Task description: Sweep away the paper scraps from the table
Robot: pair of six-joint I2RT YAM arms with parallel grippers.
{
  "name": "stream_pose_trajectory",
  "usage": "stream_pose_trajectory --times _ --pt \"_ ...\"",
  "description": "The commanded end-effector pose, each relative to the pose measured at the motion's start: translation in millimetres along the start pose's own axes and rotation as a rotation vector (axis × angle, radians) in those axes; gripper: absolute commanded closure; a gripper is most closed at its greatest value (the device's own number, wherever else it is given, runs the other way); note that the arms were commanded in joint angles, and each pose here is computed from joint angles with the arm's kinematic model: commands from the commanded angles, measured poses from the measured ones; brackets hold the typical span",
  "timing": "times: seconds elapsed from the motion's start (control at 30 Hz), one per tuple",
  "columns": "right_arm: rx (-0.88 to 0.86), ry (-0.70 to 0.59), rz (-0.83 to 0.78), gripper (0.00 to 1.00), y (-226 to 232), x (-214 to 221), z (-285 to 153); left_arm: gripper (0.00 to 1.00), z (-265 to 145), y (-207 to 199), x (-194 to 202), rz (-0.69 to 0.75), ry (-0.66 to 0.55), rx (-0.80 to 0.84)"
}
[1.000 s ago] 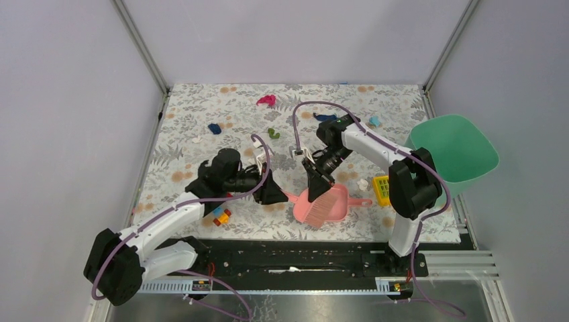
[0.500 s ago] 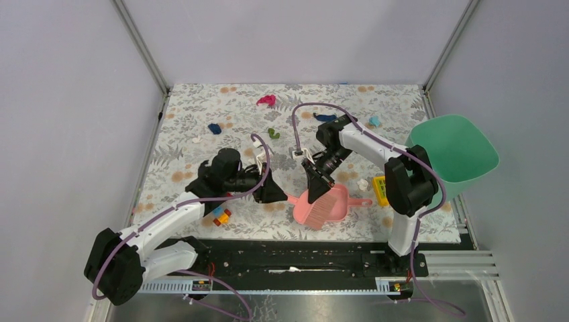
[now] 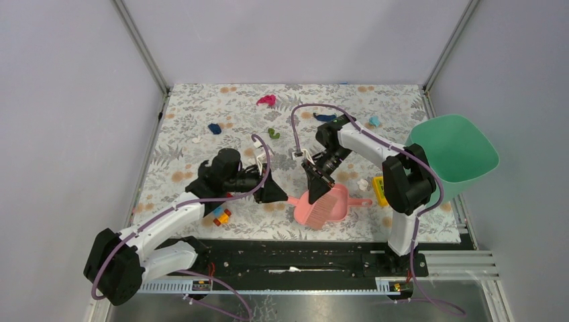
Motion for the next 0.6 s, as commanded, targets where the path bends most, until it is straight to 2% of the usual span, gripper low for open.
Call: stream_pose_trajectory --times 0.0,0.03,0.17,0.33,0.4,0.47,0.57 --pt "-0.026 -0.030 0.005 1.00 8 -10 -2 1.00 1 -5 -18 0.068 -0.046 0.017" --pt "-0.026 -0.031 0.005 0.94 8 -10 -2 1.00 1 -5 -18 0.067 -0.047 0.018" --pt "0.074 -0.038 0.055 0.56 -5 -16 -5 1.00 0 -1 -20 0.026 -0.063 -0.030" --pt "0.570 -0.050 -0.013 0.29 -46 -29 -45 1.00 -10 12 -31 -0.065 -0.108 -0.200" --pt "0.743 -0.054 -0.052 0.22 -52 -29 -67 1.00 -16 17 -36 -0.065 -0.103 -0.262" --pt "0.873 -0.028 -0.065 0.21 -55 -20 -85 1.00 -22 20 -38 -0.078 -0.060 -0.323" --pt "0.947 0.082 -0.090 0.22 -47 13 -99 1.00 -32 33 -41 -0.114 0.003 -0.458"
Point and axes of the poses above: each gripper's point midway between its finger pads, its own z axis out along the fingers, its own y axis along the line the jaws close on, x = y × z, the point moved 2 cm from there along -z, back along the fingers, and after that the axes turned 6 degrees about z, right-handed, at the moved point
